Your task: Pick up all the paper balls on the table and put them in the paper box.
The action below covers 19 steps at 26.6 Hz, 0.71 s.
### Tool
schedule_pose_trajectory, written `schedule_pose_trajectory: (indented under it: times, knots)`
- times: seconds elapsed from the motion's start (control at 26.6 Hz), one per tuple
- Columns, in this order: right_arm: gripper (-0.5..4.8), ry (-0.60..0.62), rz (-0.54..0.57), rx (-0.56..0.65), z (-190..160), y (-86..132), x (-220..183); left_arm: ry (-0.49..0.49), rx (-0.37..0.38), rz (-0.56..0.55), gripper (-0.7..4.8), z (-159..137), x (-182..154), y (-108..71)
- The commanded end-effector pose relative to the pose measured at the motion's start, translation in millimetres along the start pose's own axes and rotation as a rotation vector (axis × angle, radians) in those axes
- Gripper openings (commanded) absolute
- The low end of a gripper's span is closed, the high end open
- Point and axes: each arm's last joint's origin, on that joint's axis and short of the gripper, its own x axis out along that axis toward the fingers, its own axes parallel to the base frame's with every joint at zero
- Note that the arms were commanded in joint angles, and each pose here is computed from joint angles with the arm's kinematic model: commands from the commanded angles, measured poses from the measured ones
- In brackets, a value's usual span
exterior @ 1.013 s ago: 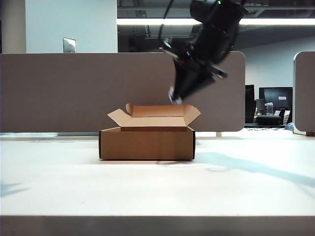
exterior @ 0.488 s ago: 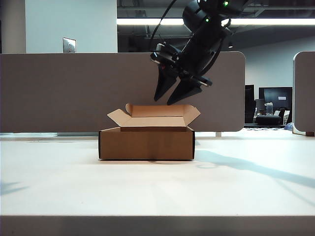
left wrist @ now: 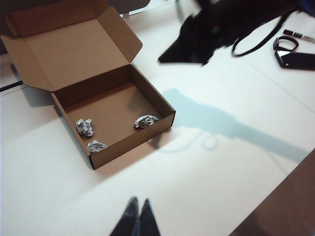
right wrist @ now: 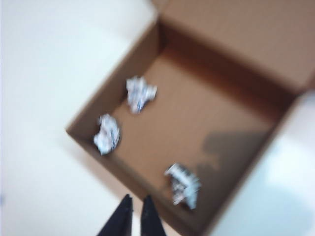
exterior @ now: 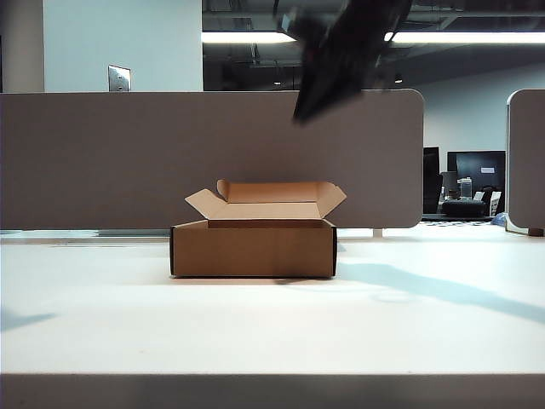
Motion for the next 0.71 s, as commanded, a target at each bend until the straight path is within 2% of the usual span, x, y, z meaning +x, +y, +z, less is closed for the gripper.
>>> schedule_pose_trajectory:
  times: [0.04, 0.23, 0.38, 0.41, 0.64, 0.68, 0.71]
  knots:
    - [0.53, -0.138, -0.075, -0.037, 14, 11, -57, -0.063, 0.023, 0.037, -0.05, -1, -19, -5.2]
    - [0.53, -0.292, -0.133, -0.090, 9, 29, -143, -0.136, 0.044, 0.089, -0.05, -9, -50, -13.8]
    - [0.53, -0.417, -0.144, -0.106, -16, 43, -209, -0.200, 0.065, 0.098, -0.05, -17, -70, -20.0]
    - [0.53, -0.476, -0.159, -0.111, -35, 49, -239, -0.216, 0.069, 0.098, -0.05, -25, -76, -22.3]
    - [0.53, -0.675, -0.210, -0.121, -105, 60, -298, -0.254, 0.071, 0.098, -0.05, -61, -76, -24.6]
    - [0.54, -0.739, -0.250, -0.113, -128, 59, -301, -0.323, 0.084, 0.129, -0.06, -73, -72, -23.3]
    - [0.64, -0.777, -0.328, -0.101, -150, 56, -298, -0.356, 0.076, 0.213, -0.05, -83, -65, -19.5]
